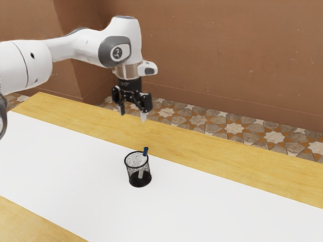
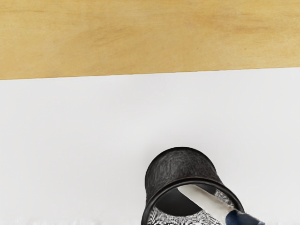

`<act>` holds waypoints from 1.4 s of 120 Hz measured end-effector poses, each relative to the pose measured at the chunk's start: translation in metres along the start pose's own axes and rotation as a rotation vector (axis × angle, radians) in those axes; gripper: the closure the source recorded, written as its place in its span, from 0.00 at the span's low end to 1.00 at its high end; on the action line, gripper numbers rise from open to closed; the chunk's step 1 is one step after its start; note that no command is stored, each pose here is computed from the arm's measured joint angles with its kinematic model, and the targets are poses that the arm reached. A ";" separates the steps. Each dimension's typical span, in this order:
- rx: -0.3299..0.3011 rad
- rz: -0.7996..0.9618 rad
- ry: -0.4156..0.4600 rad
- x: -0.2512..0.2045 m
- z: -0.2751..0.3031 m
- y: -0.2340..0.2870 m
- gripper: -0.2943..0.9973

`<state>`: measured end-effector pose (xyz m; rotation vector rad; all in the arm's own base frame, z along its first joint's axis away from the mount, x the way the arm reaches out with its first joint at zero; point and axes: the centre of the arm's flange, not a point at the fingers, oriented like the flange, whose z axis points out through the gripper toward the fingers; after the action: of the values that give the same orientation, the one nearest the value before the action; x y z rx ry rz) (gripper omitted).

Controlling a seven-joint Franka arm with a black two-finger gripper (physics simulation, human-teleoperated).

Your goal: Take the marker out of the pen holder and place it to the left of the pen holder.

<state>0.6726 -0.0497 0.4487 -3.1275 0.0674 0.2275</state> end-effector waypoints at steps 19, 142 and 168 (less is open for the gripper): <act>-0.043 -0.007 -0.044 -0.006 0.039 0.012 0.25; -0.069 -0.024 -0.011 -0.006 0.106 0.024 0.58; -0.043 -0.024 -0.040 -0.009 0.106 0.020 0.62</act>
<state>0.6479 -0.0682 0.3454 -3.1631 0.0257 0.2956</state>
